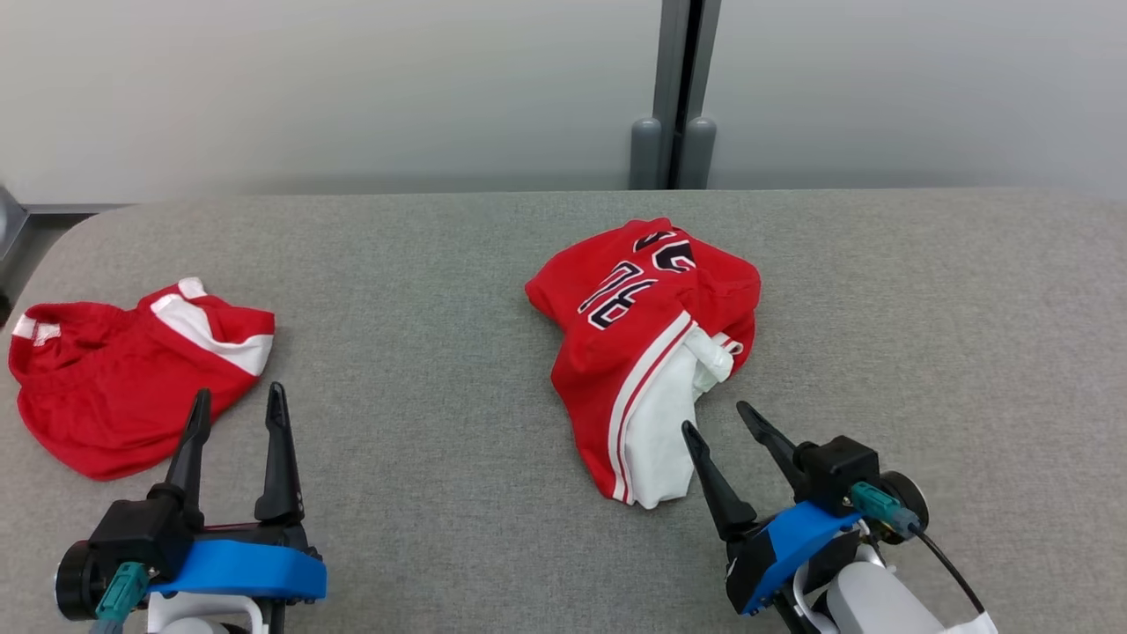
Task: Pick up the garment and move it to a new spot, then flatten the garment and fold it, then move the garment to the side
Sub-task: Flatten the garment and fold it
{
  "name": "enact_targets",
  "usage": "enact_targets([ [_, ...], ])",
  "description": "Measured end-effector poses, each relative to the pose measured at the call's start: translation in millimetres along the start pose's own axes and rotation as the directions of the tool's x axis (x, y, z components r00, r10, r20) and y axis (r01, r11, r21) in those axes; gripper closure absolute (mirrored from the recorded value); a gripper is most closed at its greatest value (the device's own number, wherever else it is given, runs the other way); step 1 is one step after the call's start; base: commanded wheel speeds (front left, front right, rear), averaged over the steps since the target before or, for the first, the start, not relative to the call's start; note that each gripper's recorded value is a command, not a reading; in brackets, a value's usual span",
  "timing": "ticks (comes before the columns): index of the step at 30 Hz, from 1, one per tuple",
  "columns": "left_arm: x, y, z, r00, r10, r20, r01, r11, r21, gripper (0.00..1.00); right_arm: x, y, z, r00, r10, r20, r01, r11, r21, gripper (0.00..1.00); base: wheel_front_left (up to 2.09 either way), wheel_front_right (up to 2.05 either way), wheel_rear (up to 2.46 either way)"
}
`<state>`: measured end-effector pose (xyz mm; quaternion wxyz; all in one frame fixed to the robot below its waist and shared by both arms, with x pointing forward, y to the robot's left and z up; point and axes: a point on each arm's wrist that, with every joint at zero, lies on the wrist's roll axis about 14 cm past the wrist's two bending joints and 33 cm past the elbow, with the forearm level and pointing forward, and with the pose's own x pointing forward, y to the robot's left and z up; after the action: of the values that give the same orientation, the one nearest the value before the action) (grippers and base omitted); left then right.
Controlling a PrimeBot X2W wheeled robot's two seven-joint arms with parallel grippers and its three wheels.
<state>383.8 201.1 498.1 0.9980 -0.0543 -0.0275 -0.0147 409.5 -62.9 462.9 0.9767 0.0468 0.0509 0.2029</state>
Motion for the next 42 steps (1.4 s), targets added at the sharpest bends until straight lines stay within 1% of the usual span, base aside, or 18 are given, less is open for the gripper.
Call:
enact_targets([
  [7, 0, 9, -5, 1.0, 0.025, -0.017, -0.025, 1.0, 0.001, 0.0, 13, 9, -43, 0.987, 0.047, -0.153, -0.046, 0.999, 0.011, 0.0, 0.0, 0.0, 0.0],
  [13, -2, 18, -7, 0.999, 0.048, -0.026, -0.047, 0.999, 0.007, 0.0, 19, 19, -70, 0.964, 0.084, -0.252, -0.081, 0.996, 0.024, 0.0, 0.0, 0.0, 0.0],
  [16, -2, 20, -8, 0.998, 0.054, -0.031, -0.054, 0.998, 0.009, 0.0, 21, 21, -80, 0.954, 0.09, -0.287, -0.083, 0.996, 0.038, 0.0, 0.0, 0.0, 0.0],
  [17, -3, 21, -9, 0.998, 0.056, -0.033, -0.056, 0.998, 0.009, 0.0, 21, 22, -82, 0.952, 0.095, -0.292, -0.086, 0.995, 0.044, 0.18, 0.0, 0.0, 0.0],
  [18, -3, 21, -9, 0.998, 0.057, -0.033, -0.056, 0.998, 0.01, 0.0, 22, 23, -83, 0.95, 0.097, -0.296, -0.085, 0.995, 0.053, 0.76, 0.0, 0.0, 0.0],
  [19, -2, 22, -9, 0.998, 0.057, -0.033, -0.057, 0.998, 0.011, 0.0, 22, 24, -83, 0.949, 0.099, -0.298, -0.086, 0.995, 0.058, 1.0, 0.0, 0.0, 0.0],
  [23, 1, 21, -10, 0.998, 0.052, -0.037, -0.052, 0.999, 0.008, 0.0, 25, 18, -78, 0.956, 0.08, -0.281, -0.06, 0.995, 0.078, 1.0, 0.0, 0.0, 0.0],
  [26, 4, 17, -11, 0.999, 0.04, -0.036, -0.04, 0.999, 0.003, 0.0, 33, 2, -59, 0.974, 0.033, -0.224, -0.016, 0.997, 0.077, 1.0, 0.0, 0.0, 0.0],
  [32, 11, 7, -11, 0.999, 0.012, -0.033, -0.012, 1.0, -0.006, 0.0, 27, -43, -32, 0.986, -0.1, -0.134, 0.108, 0.992, 0.057, 1.0, 0.0, 0.0, 0.0],
  [38, 15, -8, -15, 0.999, -0.026, -0.039, 0.025, 0.999, -0.021, 0.0, -3, -99, -10, 0.965, -0.257, -0.052, 0.258, 0.966, 0.028, 1.0, 0.0, 0.0, 0.0],
  [40, 16, -12, -15, 0.999, -0.038, -0.038, 0.037, 0.999, -0.023, 0.0, -15, -118, -1, 0.951, -0.31, -0.022, 0.31, 0.951, 0.01, 1.0, 0.0, 0.0, 0.0],
  [42, 17, -16, -15, 0.998, -0.049, -0.038, 0.048, 0.998, -0.026, 0.0, -30, -142, 10, 0.929, -0.37, 0.013, 0.37, 0.929, -0.004, 1.0, 0.0, 0.0, 0.0],
])
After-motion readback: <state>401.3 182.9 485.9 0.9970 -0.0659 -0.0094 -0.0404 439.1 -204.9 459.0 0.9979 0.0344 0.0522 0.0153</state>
